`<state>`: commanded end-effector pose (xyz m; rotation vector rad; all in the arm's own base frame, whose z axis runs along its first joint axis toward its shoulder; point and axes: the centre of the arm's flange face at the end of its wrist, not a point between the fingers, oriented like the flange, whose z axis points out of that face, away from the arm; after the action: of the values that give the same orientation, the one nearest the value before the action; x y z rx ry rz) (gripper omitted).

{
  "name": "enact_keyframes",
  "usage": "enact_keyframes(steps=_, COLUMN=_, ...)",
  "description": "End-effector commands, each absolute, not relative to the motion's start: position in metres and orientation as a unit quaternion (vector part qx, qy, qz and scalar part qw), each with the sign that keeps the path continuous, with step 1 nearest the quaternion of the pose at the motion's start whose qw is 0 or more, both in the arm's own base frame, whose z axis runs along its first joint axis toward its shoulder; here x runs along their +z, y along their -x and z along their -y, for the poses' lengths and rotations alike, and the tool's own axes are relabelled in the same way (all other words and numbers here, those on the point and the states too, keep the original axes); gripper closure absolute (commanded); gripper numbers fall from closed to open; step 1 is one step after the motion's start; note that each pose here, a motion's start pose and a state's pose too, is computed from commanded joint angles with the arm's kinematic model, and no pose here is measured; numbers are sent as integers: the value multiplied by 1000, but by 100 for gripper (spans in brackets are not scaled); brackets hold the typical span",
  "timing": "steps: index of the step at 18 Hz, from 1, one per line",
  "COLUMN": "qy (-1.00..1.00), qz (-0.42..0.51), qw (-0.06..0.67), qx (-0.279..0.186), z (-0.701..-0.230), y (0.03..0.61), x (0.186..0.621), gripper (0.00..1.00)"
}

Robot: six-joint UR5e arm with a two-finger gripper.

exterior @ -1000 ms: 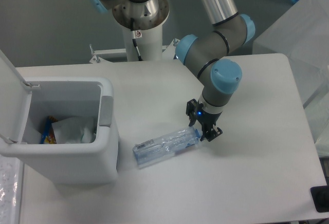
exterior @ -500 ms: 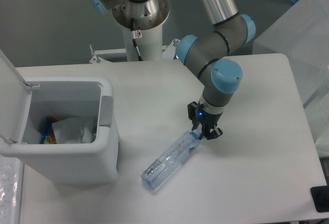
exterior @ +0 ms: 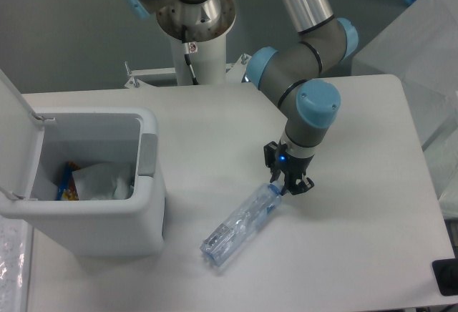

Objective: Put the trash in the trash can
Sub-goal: 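Lift the bottle by its cap and swing it over the bin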

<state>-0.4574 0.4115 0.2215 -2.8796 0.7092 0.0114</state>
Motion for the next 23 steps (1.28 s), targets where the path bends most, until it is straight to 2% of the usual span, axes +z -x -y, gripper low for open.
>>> enact_keyframes(steps=4, qy=968, qz=-232, qw=90, qx=24, z=-403, y=471, x=246, gripper=83)
enact_keyframes(steps=7, qy=966, qz=-239, qw=88, qx=50, z=-407, y=480, x=289, gripper=82)
enact_keyframes(steps=9, qy=968, qz=-235, qw=82, qx=34, z=-408, y=490, x=311, gripper=77)
enact_keyframes(steps=14, qy=970, qz=-233, qw=62, qx=-42, z=-417, y=500, x=395, gripper=77)
enact_keyframes(steps=16, qy=969, qz=-231, qw=57, qx=-63, z=-415, y=497, x=414, gripper=77)
enact_keyframes(steps=23, qy=972, qz=-225, qw=53, qx=-44, z=-398, y=471, x=476, gripper=77)
